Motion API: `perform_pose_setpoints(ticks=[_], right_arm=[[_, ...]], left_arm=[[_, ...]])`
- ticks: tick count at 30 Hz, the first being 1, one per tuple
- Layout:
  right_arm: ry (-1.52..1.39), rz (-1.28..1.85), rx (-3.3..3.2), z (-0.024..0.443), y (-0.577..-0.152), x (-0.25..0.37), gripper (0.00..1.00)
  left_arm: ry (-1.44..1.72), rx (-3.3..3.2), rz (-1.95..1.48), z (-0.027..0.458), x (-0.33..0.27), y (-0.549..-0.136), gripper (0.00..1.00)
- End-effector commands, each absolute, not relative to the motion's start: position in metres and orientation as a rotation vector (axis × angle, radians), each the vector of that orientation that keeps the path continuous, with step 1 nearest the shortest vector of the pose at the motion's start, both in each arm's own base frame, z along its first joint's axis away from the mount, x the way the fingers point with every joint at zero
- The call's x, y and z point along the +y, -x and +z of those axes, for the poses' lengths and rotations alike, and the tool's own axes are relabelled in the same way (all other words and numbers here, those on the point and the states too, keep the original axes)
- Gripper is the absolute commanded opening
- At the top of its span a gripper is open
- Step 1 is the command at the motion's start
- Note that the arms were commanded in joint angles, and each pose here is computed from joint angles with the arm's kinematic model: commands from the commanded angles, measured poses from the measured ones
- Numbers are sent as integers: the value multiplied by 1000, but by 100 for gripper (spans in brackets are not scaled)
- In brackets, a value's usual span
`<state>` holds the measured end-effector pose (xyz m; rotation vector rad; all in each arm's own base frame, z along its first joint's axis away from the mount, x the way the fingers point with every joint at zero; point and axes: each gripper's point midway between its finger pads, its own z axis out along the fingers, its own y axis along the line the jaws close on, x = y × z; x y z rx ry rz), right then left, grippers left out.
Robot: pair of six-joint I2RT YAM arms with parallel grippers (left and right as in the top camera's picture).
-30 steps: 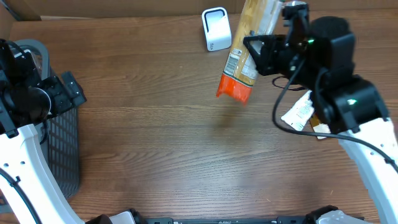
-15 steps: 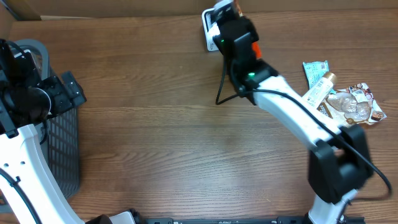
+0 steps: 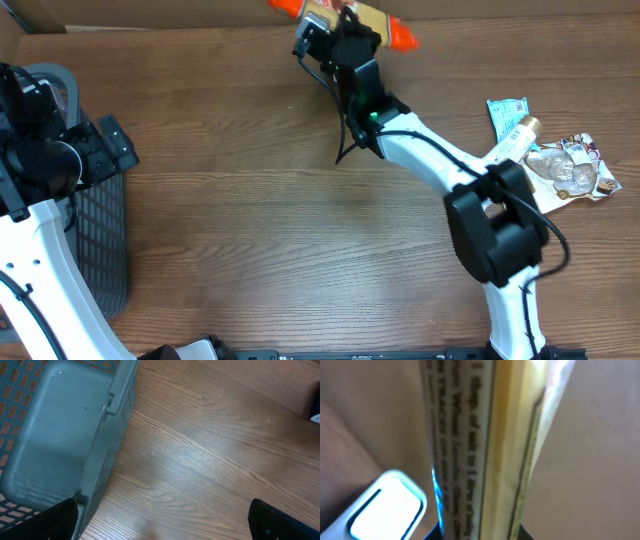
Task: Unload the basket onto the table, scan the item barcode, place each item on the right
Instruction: 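Hold the spaghetti package barcode up to the white scanner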
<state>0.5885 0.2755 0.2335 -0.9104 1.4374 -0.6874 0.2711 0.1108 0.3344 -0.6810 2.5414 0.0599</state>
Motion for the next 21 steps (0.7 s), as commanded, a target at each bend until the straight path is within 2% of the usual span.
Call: perform_pose_setpoints(ticks=[1, 7, 15, 21], right_arm=[[900, -741, 1251, 277, -607, 287, 4], [926, -778, 1208, 256, -629, 298, 4], [1031, -866, 1156, 212, -653, 284, 4], [1051, -846, 1132, 206, -657, 286, 4]], left_arm=[[660, 2540, 57, 336, 110, -272, 100], [660, 2540, 57, 336, 110, -272, 100], [660, 2540, 57, 336, 110, -272, 100], [660, 2540, 57, 336, 110, -272, 100]])
